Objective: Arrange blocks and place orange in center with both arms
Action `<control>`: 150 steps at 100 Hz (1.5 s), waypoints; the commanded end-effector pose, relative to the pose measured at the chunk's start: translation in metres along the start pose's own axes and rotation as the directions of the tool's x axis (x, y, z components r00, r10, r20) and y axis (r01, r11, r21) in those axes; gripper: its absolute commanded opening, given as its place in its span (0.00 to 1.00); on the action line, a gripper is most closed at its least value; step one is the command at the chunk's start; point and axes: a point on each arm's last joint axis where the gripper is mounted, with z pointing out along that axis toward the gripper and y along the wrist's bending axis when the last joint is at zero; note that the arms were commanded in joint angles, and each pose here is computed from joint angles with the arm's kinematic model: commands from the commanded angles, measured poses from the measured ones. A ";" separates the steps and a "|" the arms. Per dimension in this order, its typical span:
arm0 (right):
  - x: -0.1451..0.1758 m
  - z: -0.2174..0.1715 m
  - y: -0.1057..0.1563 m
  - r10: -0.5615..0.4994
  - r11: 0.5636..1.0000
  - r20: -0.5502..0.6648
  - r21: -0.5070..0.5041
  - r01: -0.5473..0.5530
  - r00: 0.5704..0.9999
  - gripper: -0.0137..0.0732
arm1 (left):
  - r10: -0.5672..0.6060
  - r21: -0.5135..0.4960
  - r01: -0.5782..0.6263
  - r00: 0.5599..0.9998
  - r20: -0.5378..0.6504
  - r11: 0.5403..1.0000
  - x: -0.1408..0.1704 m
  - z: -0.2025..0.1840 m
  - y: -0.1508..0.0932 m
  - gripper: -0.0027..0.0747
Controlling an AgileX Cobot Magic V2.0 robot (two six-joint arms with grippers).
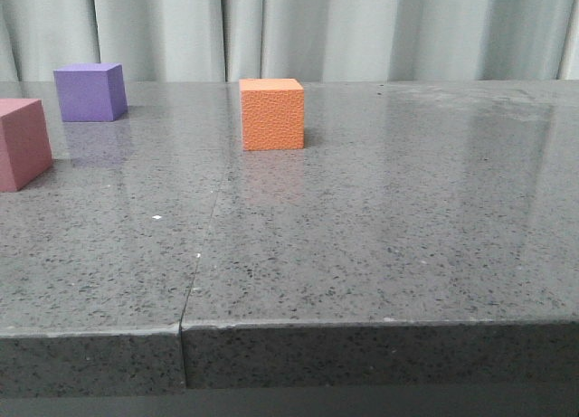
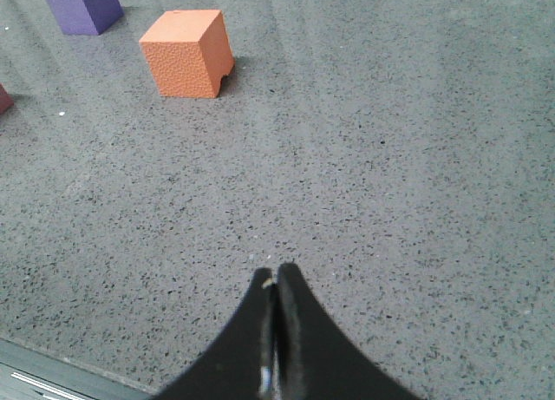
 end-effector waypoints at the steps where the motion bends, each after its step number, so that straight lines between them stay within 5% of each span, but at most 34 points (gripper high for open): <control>1: -0.014 -0.003 0.003 -0.024 1.000 0.089 -0.018 0.025 0.996 0.08 | 0.012 0.000 -0.012 1.000 -0.003 1.000 -0.027 0.018 -0.001 0.08; 9: -0.014 -0.003 0.003 -0.024 1.000 0.089 -0.018 0.025 0.996 0.08 | 0.020 0.001 -0.020 0.999 -0.041 1.000 -0.036 0.036 0.000 0.28; 25: -0.014 -0.003 0.003 -0.024 1.000 0.089 -0.018 0.025 0.996 0.08 | -0.013 0.014 0.014 0.996 -0.088 1.000 -0.050 0.066 -0.001 0.86; 31: -0.014 -0.003 0.003 -0.024 1.000 0.089 -0.018 0.025 0.996 0.08 | -0.038 0.025 0.041 0.995 -0.095 0.999 -0.056 0.075 -0.003 0.97; 47: -0.014 -0.003 0.003 -0.024 1.000 0.089 -0.018 0.025 0.996 0.08 | -0.029 0.091 0.043 0.987 -0.156 0.995 -0.069 0.104 -0.009 0.89; 62: -0.014 -0.003 0.003 -0.024 1.000 0.089 -0.018 0.025 0.996 0.08 | 0.107 0.316 -0.045 0.977 -0.184 0.948 -0.086 0.127 -0.027 0.88; 72: -0.014 -0.003 0.003 -0.024 1.000 0.089 -0.018 0.025 0.996 0.08 | 0.204 0.482 -0.103 0.966 -0.162 0.870 -0.096 0.141 -0.040 0.88; 92: -0.014 -0.003 0.003 -0.024 1.000 0.089 -0.018 0.025 0.996 0.08 | 0.340 0.746 -0.229 0.940 0.003 0.625 -0.118 0.165 -0.064 0.88; 113: -0.014 -0.003 0.003 -0.024 1.000 0.089 -0.018 0.025 0.996 0.08 | 0.560 0.760 -0.449 0.817 0.137 0.469 -0.124 0.195 -0.096 0.88; 150: -0.014 -0.003 0.003 -0.024 1.000 0.089 -0.018 0.025 0.996 0.08 | 0.687 0.820 -0.513 0.692 0.221 0.253 -0.097 0.234 -0.177 0.88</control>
